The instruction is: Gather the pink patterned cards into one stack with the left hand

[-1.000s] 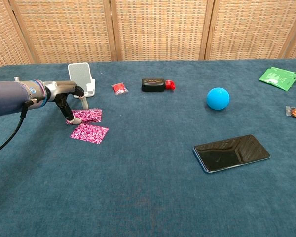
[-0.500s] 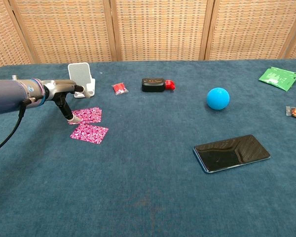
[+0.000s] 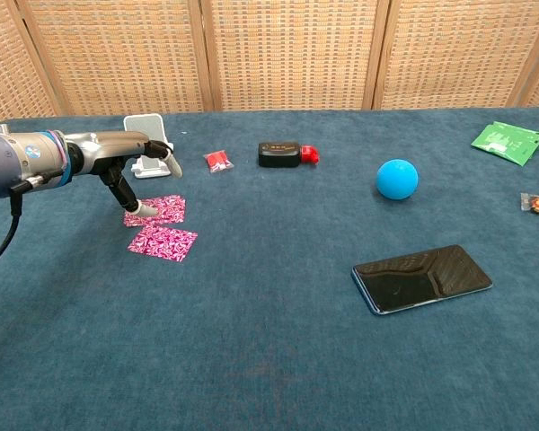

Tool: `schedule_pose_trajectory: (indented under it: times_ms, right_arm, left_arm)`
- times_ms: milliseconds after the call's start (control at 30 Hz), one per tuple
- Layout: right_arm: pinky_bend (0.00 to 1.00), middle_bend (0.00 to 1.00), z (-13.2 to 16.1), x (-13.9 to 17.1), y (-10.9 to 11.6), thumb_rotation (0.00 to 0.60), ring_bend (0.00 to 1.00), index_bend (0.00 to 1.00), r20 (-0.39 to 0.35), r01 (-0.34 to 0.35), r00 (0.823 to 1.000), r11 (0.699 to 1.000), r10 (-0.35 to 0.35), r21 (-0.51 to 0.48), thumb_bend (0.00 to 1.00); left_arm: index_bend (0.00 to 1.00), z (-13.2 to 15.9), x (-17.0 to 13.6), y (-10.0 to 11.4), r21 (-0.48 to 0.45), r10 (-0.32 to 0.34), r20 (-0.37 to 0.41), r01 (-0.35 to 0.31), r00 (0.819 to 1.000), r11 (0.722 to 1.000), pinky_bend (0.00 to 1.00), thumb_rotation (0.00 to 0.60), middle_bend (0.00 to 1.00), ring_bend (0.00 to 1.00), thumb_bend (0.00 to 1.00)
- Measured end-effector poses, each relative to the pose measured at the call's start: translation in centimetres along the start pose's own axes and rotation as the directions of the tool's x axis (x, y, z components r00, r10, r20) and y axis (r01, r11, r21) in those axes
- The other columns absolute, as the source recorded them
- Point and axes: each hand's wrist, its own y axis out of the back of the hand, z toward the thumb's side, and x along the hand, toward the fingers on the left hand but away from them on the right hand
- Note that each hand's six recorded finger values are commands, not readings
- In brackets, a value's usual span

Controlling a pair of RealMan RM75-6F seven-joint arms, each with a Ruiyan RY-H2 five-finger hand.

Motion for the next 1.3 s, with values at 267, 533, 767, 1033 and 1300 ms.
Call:
schedule_pose_trajectory:
  times_ms: [267,533,767,1033,1300]
  right_arm:
    - [0.0,0.0,0.1,0.1,-0.1,0.6,0.0,0.0,-0.003,-0.003,1.0,1.0,0.003,0.001,0.0]
    - [0.0,0.0,0.1,0.0,-0.2,0.6,0.0,0.0,-0.001,-0.008,1.0,1.0,0.008,0.002,0.0]
    - [0.0,0.0,0.0,-0.1,-0.2,0.6,0.0,0.0,0.005,-0.009,1.0,1.0,0.009,0.003,0.0]
    - [0.0,0.0,0.0,-0.1,-0.4,0.6,0.0,0.0,0.006,-0.012,1.0,1.0,0.012,0.005,0.0]
    - [0.0,0.0,0.0,-0.1,-0.4,0.6,0.0,0.0,0.006,-0.014,1.0,1.0,0.014,0.007,0.0]
  left_arm:
    - [0.33,1.2,-3.6,-2.0,0.115,-0.035,0.137,0.02,0.99,0.993,0.0,0.6,0.0,0.0,0.29]
    - [0.3,0.7,-2.6,-3.8,0.138,-0.056,0.119,0.039,0.991,0.99,0.0,0.6,0.0,0.0,0.27]
    - [0.26,0.8,-1.3,-3.8,0.12,-0.046,0.103,0.034,0.994,0.992,0.0,0.6,0.0,0.0,0.26]
    - [0.27,0.7,-0.7,-4.4,0.143,-0.066,0.087,0.053,0.994,0.988,0.0,0.6,0.0,0.0,0.26]
    - [0.27,-0.1,-0.3,-4.8,0.137,-0.058,0.061,0.05,0.996,0.989,0.0,0.6,0.0,0.0,0.26]
